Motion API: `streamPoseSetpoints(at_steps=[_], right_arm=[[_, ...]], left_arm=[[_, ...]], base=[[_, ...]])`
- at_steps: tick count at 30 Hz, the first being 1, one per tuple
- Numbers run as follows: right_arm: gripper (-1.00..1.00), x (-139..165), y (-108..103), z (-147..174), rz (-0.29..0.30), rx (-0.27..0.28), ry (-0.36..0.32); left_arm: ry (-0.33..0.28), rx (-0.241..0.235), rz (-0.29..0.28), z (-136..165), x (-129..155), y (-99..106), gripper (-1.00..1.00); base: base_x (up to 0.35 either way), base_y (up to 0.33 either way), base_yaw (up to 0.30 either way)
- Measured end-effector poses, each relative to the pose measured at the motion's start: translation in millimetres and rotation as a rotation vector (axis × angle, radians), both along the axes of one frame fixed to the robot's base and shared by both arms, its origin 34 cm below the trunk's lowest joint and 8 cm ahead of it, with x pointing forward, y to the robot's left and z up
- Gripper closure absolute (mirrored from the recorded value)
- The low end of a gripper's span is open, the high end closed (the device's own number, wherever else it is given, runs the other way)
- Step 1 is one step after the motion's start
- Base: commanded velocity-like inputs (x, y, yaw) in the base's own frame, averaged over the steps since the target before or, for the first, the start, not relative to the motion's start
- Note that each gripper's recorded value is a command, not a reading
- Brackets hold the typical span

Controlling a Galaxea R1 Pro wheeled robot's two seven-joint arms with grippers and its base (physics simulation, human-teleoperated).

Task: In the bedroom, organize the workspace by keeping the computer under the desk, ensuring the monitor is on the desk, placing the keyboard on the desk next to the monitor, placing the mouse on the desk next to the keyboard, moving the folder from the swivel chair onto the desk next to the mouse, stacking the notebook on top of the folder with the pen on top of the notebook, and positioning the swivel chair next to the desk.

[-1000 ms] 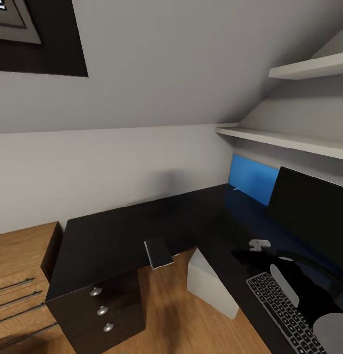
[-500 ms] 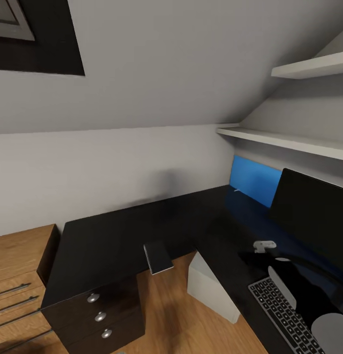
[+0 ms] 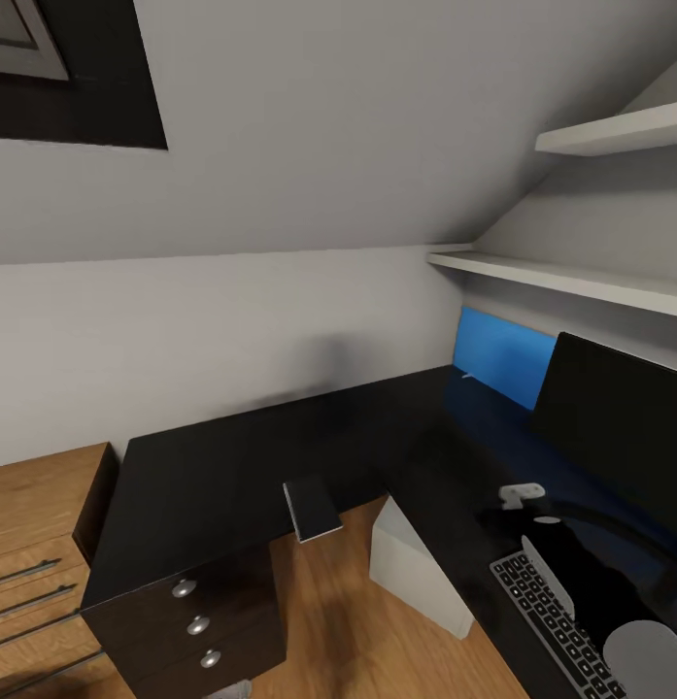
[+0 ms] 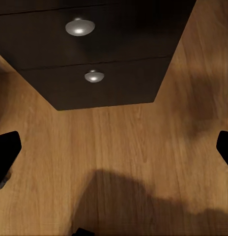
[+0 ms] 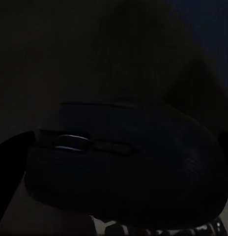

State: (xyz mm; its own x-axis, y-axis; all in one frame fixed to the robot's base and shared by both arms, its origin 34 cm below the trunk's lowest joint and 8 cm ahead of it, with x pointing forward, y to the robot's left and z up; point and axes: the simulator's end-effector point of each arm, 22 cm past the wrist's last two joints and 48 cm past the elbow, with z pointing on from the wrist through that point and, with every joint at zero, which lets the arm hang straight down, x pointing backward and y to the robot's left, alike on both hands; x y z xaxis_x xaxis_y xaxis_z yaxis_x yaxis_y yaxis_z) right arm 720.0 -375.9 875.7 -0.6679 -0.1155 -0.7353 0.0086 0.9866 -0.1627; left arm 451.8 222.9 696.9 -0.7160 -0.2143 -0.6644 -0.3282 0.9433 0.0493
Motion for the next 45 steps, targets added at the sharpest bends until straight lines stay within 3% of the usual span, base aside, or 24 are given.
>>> streamPoseSetpoints(at_steps=[45], right_arm=[[1.0, 5, 10, -63, 0.009, -0.001, 0.015]], left_arm=[[-0.013, -0.002, 0.002, -52, 10, -1, -1.0]], base=[[0.0, 0.0, 0.0]])
